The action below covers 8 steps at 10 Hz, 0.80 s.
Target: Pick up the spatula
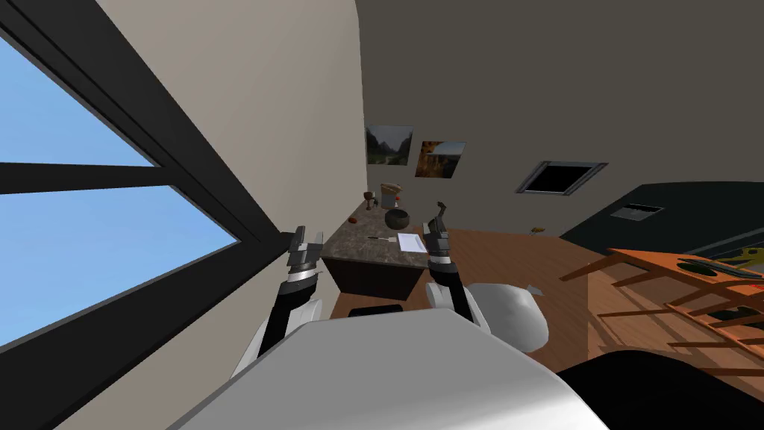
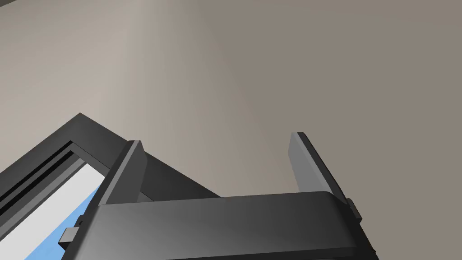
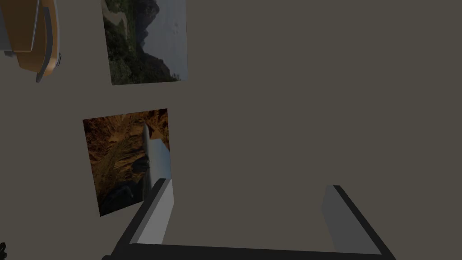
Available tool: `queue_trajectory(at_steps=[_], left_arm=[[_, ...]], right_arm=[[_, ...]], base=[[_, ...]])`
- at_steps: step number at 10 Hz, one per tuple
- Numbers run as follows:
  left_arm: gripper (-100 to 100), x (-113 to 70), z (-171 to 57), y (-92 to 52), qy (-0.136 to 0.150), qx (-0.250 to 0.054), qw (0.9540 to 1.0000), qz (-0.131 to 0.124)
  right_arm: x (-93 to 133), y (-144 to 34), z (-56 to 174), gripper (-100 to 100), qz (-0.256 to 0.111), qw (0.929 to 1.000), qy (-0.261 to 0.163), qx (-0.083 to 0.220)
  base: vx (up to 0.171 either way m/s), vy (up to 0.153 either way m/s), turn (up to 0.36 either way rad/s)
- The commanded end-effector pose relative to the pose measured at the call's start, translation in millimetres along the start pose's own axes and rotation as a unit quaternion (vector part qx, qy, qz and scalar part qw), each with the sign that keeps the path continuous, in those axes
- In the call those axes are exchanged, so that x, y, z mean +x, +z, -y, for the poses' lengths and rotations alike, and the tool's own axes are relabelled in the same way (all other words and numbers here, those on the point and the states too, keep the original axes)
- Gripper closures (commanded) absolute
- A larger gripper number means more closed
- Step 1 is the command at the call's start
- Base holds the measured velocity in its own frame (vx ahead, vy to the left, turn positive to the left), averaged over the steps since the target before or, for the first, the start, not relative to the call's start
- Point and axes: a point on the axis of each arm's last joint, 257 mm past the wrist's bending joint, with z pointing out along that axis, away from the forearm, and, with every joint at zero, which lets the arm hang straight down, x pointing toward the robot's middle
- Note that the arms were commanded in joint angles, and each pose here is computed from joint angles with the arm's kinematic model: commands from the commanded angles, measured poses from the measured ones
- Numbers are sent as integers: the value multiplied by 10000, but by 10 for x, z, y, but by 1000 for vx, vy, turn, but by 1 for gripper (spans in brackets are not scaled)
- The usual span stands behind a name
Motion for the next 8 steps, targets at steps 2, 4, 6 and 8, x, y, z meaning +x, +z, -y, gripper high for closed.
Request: queue_trajectory(at_steps=[2, 4, 6, 8], left_arm=[[0, 0, 0, 0, -1, 0, 10000, 0], [0, 0, 0, 0, -1, 0, 10000, 0], [0, 1, 0, 0, -1, 1, 10000, 0], [0, 1, 0, 0, -1, 0, 10000, 0]], right_arm=[[65, 3, -54, -100, -303, 9992, -267, -52], [129, 1, -89, -100, -546, 9973, -485, -95], [218, -11, -106, -100, -846, 9936, -732, -137], [328, -38, -91, -100, -1189, 9878, -989, -171]], base=[[-17, 26, 172], [-25, 35, 132], [-22, 42, 231], [-12, 48, 268]])
